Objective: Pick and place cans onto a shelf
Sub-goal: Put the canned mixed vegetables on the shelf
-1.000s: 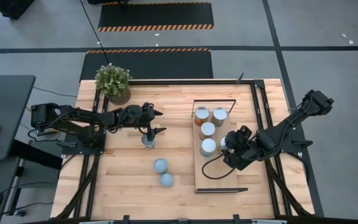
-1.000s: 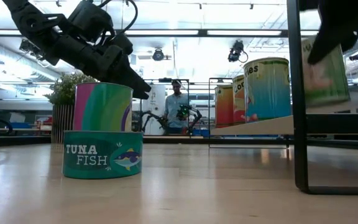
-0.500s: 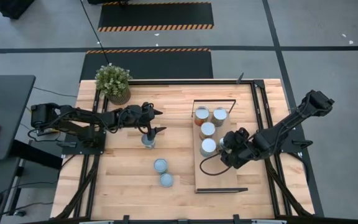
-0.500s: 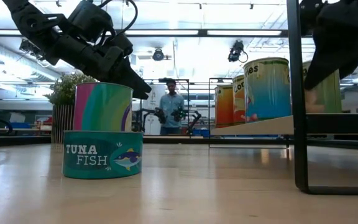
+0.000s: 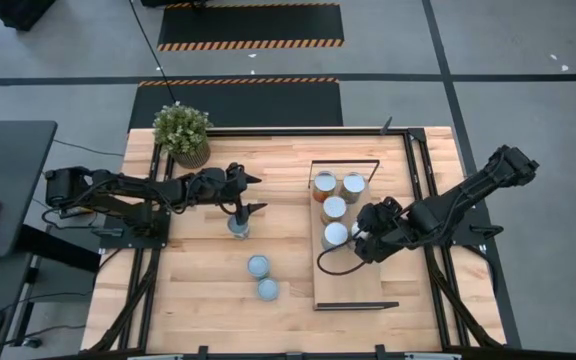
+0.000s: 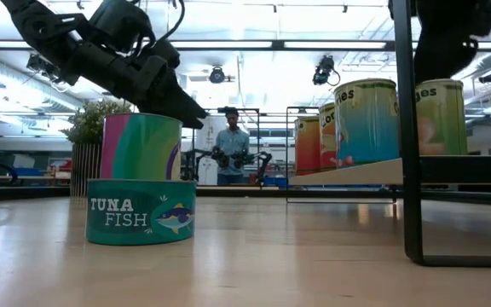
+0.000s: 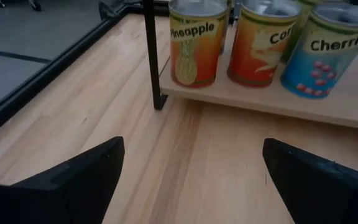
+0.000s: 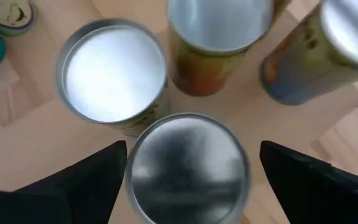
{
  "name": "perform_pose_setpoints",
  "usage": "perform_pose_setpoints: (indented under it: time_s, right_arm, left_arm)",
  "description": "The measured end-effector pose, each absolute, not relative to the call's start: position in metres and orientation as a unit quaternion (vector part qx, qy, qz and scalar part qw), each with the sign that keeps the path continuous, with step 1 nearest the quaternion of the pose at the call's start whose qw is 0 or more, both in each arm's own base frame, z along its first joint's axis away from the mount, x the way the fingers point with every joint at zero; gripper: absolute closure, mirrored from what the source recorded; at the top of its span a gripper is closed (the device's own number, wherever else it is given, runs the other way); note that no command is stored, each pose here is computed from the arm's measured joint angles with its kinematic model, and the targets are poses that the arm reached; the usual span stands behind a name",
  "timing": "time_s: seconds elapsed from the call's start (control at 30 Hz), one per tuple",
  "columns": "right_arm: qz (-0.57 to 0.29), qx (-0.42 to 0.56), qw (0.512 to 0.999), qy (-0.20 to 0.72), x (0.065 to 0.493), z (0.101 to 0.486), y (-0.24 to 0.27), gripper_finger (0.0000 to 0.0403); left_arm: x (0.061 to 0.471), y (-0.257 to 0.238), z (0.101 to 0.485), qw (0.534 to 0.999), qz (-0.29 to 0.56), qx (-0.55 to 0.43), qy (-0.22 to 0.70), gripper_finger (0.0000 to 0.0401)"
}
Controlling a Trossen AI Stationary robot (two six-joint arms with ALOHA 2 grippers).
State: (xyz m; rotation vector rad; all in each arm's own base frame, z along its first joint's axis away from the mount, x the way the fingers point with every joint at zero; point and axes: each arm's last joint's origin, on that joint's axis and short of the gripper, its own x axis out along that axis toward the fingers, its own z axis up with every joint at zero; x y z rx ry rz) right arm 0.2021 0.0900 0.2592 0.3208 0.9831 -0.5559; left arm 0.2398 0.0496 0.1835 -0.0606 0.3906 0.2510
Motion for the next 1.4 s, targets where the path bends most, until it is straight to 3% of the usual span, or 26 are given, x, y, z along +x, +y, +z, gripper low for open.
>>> perform_pose_setpoints:
  time_s: [0.17,0.5,0.97,1.23,1.4]
  right_arm:
    - [-0.262,0.121,0.852,0.436,0.205,0.290,0.089,0.0027]
    - [-0.200,0.017,0.940,0.276,0.247,0.329,0.091,0.0027]
    - [-0.096,-0.091,0.958,0.254,0.336,0.283,0.085,0.0027]
    - [-0.086,-0.116,0.950,0.278,0.368,0.246,0.063,0.0027]
    - [-0.078,-0.133,0.947,0.281,0.376,0.238,0.052,0.0027]
  left_arm:
    - [0.233,0.047,0.196,0.977,0.115,-0.029,0.177,0.0012]
    - [0.216,0.030,0.211,0.979,0.071,-0.033,0.187,0.0012]
    - [0.192,0.020,0.209,0.961,0.058,-0.048,0.266,0.0012]
    - [0.182,0.019,0.196,0.932,0.066,-0.081,0.346,0.0012]
    - [0.182,0.018,0.213,0.919,0.049,-0.106,0.376,0.0012]
